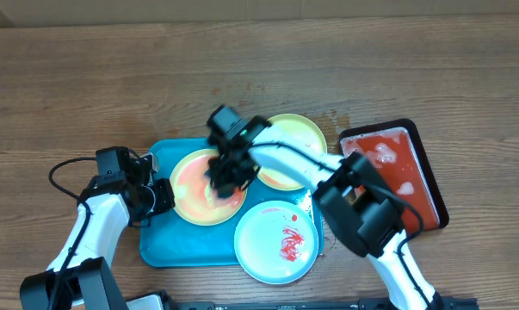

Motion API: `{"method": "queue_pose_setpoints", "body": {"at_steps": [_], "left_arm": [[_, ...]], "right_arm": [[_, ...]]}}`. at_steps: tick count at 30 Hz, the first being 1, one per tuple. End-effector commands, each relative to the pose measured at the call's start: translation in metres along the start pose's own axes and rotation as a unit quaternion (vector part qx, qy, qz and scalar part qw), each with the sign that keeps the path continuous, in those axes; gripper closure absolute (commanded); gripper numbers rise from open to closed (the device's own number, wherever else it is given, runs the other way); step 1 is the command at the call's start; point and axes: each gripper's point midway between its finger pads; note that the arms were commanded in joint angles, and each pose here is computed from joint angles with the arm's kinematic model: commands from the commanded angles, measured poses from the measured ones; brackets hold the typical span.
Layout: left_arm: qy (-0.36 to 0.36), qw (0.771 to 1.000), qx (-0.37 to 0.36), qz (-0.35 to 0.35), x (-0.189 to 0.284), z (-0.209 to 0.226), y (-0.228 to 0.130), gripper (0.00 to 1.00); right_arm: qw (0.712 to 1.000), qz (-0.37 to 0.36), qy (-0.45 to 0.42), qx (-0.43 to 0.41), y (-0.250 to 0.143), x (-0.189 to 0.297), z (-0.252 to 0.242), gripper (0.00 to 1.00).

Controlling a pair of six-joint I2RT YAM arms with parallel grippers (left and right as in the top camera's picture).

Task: Clean dirty plates on tray and stack at the side
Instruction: 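Lift the sponge off the plate with the right gripper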

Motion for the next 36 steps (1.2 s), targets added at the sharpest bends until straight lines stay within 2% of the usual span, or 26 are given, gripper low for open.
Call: {"method": "queue_pose_setpoints", "body": {"at_steps": [1,6,11,16,21,31,36], "left_arm": [[0.006,1.000,0.008,0.002,-0.001,0.003,-0.001,0.96],[0.003,1.000,0.008,0.002,-0.001,0.002,-0.001,0.95],[0.003,1.000,0.008,0.002,-0.001,0.002,-0.001,0.96],[0.003,1.000,0.010,0.001,-0.001,0.002,-0.001,0.96],[0.002,1.000,0.009,-0.001,-0.001,0.002,0.000,0.95],[0.003,1.000,0.008,-0.003,-0.001,0.002,0.001,0.96],[0.002,1.000,0.007,-0.009,0.001,0.001,0.005,0.95]], "right_arm": [[0.996,0.087,-0.014,0.010,-0.053,-0.054,-0.003,0.96],[0.996,0.082,0.001,0.031,-0.052,-0.057,0.006,0.96],[0.998,0.030,-0.054,0.020,-0.018,-0.042,-0.021,0.96],[0.991,-0.034,-0.132,0.008,0.027,0.009,-0.047,0.96],[0.983,-0.083,-0.159,0.034,0.060,0.073,-0.036,0.96],[0.981,-0.106,-0.148,0.073,0.060,0.139,0.014,0.96],[0.961,-0.135,-0.240,-0.030,0.051,0.179,-0.017,0.96]]}}
Point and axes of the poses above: each gripper's point midway between its finger pads, its own x axis back along the fingers, its own z axis along the line the jaws close on, y = z × x, and after that the axes turned 2 degrees about -x, right-handed
